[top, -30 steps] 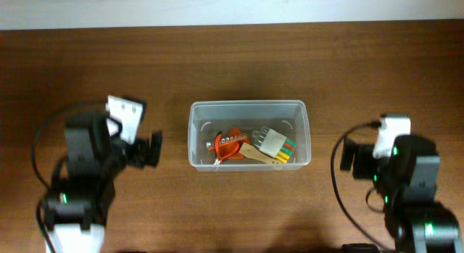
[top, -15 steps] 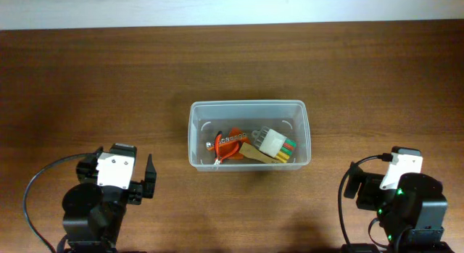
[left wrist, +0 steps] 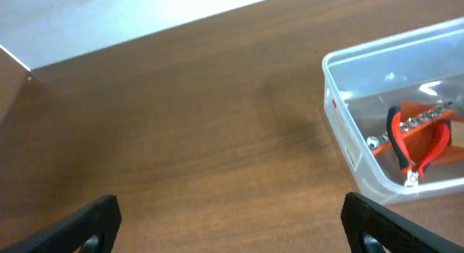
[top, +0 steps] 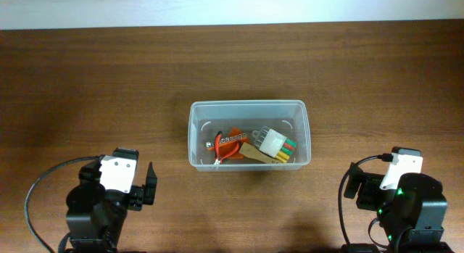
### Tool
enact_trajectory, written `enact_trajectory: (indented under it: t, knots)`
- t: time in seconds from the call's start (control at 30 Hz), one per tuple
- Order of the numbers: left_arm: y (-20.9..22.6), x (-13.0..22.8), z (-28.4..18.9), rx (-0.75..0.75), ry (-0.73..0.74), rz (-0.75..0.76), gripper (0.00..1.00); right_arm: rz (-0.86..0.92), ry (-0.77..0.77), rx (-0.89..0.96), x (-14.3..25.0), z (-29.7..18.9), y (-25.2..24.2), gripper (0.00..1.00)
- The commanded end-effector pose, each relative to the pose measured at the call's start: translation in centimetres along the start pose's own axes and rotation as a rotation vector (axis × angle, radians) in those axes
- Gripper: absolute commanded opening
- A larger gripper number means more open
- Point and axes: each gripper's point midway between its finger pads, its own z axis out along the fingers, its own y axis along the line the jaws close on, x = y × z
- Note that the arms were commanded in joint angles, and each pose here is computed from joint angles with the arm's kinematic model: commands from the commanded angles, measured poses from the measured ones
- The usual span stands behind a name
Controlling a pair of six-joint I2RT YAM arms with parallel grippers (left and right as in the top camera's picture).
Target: Pack container
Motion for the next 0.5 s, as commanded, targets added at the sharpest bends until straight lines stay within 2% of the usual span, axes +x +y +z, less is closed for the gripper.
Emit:
enact_trajectory:
  t: [0.0,0.2,0.47]
  knots:
    - [-0.1,0.9,0.0,0.0,0.031,0.0,0.99,0.012,-0.003,0.023,0.0,0.1,-0.4,0.99]
    - [-0.4,2.1,0.0,0.011,0.08,0.001,0.99,0.002,-0.025,0.042,-0.1,-0.4,-0.8,0.99]
    - [-0.5,2.4,-0.1,0.014,0.092,0.001,0.99,0.028,-0.215,-0.016,1.6,-2.4,-0.6,0.99]
